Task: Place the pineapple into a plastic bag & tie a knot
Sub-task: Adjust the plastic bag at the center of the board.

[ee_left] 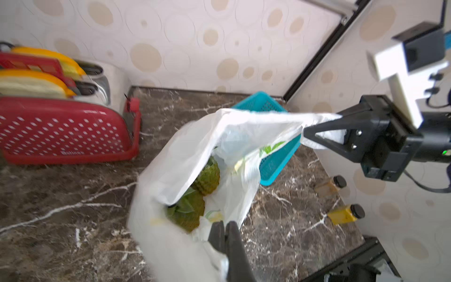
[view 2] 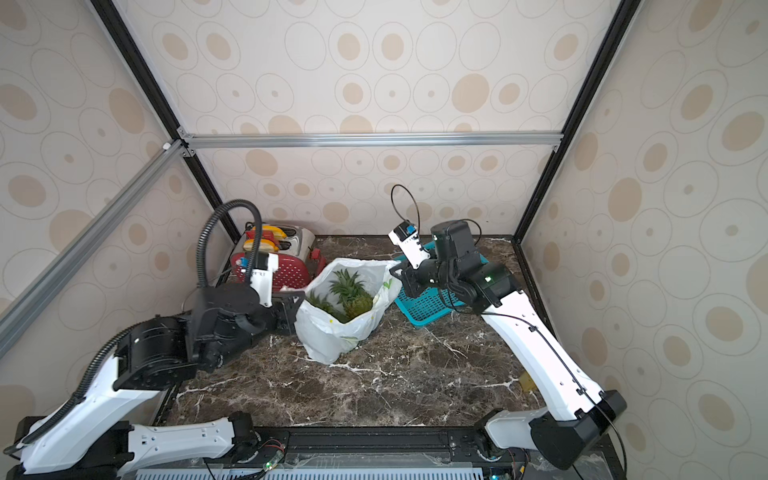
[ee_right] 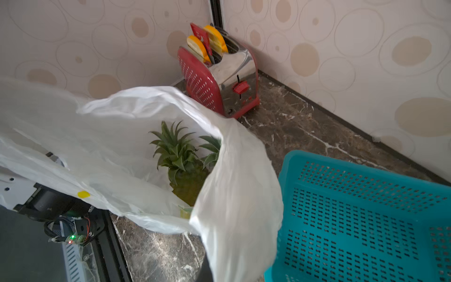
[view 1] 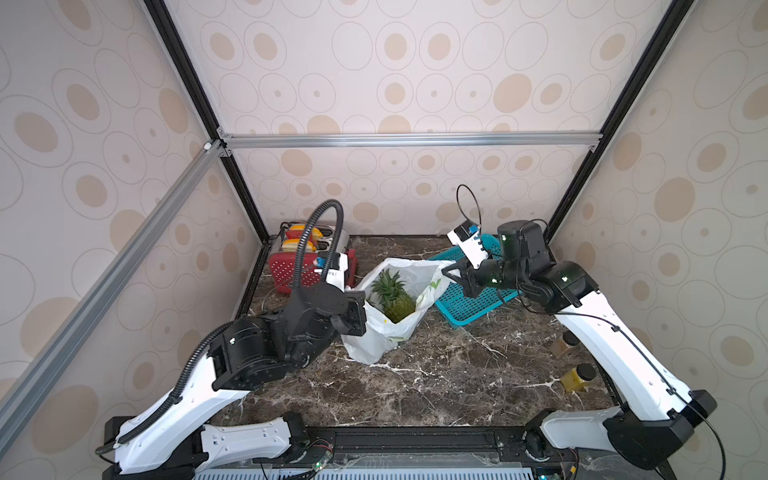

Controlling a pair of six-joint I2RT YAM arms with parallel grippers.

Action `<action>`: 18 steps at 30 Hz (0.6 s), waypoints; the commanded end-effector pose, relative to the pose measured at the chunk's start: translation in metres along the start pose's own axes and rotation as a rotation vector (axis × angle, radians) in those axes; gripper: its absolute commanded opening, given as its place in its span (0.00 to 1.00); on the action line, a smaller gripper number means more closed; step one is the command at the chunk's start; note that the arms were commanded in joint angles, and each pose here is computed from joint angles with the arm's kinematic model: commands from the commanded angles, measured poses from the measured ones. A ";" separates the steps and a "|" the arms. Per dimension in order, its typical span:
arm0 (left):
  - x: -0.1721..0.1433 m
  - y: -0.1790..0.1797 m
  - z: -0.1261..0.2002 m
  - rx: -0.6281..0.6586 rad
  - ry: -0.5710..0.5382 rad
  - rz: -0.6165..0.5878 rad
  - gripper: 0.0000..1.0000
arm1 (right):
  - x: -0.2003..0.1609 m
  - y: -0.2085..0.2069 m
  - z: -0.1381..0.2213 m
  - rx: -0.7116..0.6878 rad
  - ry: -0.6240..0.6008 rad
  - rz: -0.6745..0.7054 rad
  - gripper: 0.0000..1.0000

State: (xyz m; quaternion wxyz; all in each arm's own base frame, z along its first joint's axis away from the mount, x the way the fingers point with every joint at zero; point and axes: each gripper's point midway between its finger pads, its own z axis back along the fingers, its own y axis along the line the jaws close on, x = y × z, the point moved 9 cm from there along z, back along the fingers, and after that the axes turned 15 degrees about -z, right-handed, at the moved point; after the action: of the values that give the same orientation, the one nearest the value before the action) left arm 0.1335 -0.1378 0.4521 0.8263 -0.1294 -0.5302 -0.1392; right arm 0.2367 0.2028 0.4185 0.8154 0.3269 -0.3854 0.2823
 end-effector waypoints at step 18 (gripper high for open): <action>-0.015 0.040 -0.077 0.008 0.069 -0.004 0.00 | -0.020 0.016 0.010 0.261 -0.003 -0.025 0.00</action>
State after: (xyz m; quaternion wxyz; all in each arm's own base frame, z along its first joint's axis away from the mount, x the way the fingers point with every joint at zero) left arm 0.2039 -0.1186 0.3904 0.8708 -0.0687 -0.4713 -0.1223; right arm 0.2173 0.2018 0.4089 0.7932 0.4058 -0.3348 0.3067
